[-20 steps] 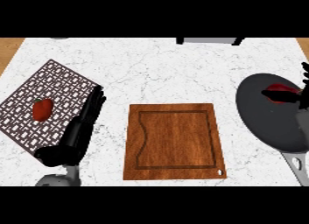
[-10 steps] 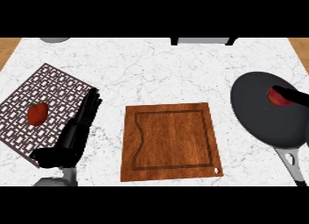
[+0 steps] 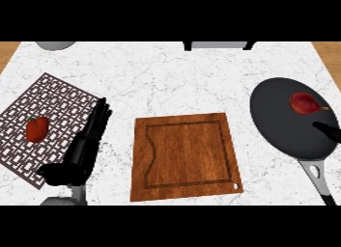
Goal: Pick the pear from the cutting board and place it in the pan
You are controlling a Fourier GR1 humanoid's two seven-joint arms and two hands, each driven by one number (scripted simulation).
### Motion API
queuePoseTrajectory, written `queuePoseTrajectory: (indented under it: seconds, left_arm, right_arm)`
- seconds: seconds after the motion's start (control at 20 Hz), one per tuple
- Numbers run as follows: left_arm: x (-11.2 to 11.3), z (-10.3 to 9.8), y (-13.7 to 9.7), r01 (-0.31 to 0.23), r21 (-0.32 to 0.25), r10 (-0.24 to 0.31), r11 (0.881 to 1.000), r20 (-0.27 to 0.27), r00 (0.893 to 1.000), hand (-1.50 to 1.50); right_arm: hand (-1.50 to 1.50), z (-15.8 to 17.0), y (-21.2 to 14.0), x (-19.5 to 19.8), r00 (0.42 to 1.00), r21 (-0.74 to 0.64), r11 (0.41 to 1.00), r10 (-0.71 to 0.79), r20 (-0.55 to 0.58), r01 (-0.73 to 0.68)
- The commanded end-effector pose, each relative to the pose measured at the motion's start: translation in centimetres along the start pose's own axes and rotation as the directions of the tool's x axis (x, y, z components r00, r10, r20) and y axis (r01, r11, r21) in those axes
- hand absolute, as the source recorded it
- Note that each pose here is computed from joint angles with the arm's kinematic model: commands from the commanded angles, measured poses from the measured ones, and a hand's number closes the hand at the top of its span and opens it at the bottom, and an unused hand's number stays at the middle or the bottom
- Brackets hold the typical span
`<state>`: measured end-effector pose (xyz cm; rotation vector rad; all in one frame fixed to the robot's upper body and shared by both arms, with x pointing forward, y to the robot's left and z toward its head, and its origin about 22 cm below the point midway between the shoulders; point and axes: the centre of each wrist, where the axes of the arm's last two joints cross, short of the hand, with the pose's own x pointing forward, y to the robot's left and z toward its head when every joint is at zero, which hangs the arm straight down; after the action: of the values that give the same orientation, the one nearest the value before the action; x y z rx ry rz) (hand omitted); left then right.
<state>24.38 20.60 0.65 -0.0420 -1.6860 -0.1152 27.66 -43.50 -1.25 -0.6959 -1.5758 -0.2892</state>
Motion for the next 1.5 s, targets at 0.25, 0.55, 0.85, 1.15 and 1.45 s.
queuePoseTrajectory:
  seconds: [0.25, 0.55, 0.85, 1.15, 1.45]
  left_arm:
    - [-0.1, -1.2, -0.4, 0.005, -0.014, -0.005, 1.0, 0.001, 1.0, 0.0]
    - [-0.8, -0.2, 0.0, -0.004, -0.024, 0.004, 1.0, -0.002, 1.0, 0.0]
    - [0.0, -1.3, -1.2, -0.002, -0.007, 0.002, 1.0, 0.026, 1.0, 0.0]
    - [0.6, 0.3, -1.1, 0.0, -0.022, 0.0, 1.0, 0.004, 1.0, 0.0]
    - [-0.2, 0.3, 1.5, -0.009, -0.021, 0.009, 1.0, -0.008, 1.0, 0.0]
  right_arm:
    - [-1.5, 8.1, -5.0, -1.4, 0.998, 0.103, 0.995, -0.005, 0.058, -0.001]
    - [-1.5, 11.1, -5.7, -1.0, 0.997, 0.081, 0.996, 0.021, 0.068, -0.026]
    - [-1.5, 8.9, -6.0, -1.2, 0.996, 0.087, 0.993, 0.075, 0.058, -0.08]
    - [-1.5, 9.7, -6.1, -1.4, 0.993, 0.078, 0.99, 0.115, 0.032, -0.117]
    - [-1.5, 12.9, -3.8, -0.3, 0.987, 0.07, 0.986, 0.145, 0.071, -0.15]
